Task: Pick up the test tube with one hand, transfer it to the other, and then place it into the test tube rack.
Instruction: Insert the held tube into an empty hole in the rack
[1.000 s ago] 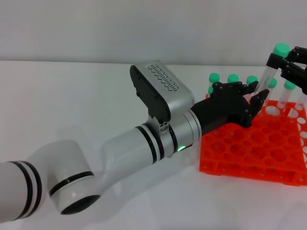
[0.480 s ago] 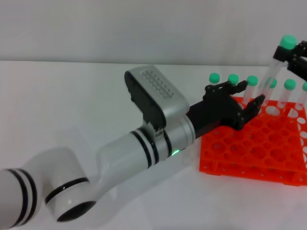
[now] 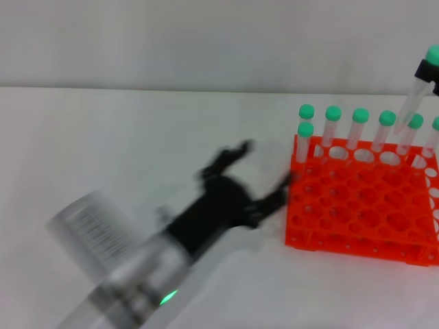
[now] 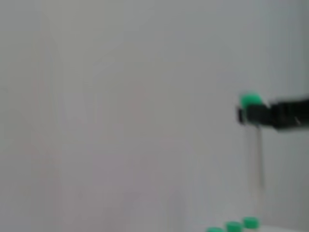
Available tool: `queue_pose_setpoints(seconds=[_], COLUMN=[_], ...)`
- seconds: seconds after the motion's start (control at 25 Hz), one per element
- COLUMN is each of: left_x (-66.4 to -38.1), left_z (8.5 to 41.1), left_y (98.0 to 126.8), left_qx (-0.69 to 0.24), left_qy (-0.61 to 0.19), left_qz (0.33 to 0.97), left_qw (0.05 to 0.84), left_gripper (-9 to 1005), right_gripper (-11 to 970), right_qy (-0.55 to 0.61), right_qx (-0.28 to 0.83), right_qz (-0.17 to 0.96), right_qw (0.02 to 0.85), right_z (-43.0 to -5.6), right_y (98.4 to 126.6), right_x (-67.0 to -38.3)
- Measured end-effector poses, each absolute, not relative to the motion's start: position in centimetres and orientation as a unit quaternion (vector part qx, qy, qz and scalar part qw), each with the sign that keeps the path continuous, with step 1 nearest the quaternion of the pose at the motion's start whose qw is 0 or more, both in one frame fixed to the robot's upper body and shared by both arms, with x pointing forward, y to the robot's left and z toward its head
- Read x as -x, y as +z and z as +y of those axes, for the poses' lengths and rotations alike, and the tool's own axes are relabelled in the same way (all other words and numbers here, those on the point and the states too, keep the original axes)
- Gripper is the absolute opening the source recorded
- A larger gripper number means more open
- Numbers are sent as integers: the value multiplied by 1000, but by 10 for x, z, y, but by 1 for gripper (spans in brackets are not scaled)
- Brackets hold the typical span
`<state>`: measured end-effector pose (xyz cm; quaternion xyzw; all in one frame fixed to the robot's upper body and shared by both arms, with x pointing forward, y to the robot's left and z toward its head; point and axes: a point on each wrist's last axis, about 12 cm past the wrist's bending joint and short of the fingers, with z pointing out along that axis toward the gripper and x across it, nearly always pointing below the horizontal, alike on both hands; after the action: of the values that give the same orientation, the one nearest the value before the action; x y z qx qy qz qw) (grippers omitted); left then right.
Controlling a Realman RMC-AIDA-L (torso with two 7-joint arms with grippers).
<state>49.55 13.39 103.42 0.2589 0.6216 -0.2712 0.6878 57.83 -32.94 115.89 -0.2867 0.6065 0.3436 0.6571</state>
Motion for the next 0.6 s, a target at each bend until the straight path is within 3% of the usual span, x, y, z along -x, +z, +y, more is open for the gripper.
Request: queue_pose_setpoints(seconds=[0.08, 0.32, 0.6], left_x=[-475, -433, -423], left_z=[159, 224, 254], left_y=[1028, 1012, 1002], left_qx=[-212, -109, -64], left_qy=[-256, -168, -116], left_qz=[616, 630, 655], left_qw=[714, 750, 744], left_gripper=[859, 855, 852], right_gripper=[198, 204, 215], right_qy=[338, 324, 306], right_qx=[294, 314, 329], right_qz=[606, 609, 623], right_qw=[657, 652, 641], right_z=[-323, -294, -272], right_y=[1154, 1138, 1116], right_x=[-579, -581, -587])
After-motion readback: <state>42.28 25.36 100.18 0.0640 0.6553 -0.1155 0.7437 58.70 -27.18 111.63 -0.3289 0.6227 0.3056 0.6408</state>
